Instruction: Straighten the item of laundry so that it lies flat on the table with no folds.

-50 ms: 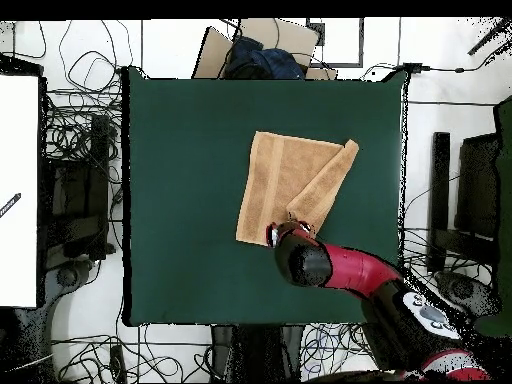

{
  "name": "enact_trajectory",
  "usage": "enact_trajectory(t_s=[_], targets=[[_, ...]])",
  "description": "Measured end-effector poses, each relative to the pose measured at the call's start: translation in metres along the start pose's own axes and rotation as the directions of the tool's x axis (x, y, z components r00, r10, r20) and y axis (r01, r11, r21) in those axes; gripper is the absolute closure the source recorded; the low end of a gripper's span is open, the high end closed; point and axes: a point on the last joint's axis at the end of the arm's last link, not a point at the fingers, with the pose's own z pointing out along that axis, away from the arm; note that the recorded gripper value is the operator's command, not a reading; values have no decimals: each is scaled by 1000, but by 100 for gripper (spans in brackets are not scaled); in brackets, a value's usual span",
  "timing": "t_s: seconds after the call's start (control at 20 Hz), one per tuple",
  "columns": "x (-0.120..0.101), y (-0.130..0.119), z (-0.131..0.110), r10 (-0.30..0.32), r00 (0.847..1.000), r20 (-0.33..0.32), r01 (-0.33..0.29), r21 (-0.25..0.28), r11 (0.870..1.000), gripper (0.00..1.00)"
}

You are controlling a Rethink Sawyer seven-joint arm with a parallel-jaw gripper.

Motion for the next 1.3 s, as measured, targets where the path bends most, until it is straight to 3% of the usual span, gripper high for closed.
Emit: enact_trajectory(t_s=[0.85,1.3], targets=[[-3,-3,-4,4,1000,6,-4,7,1000,0],[-25,-18,-35,27,999,27,-28,48,998,0]])
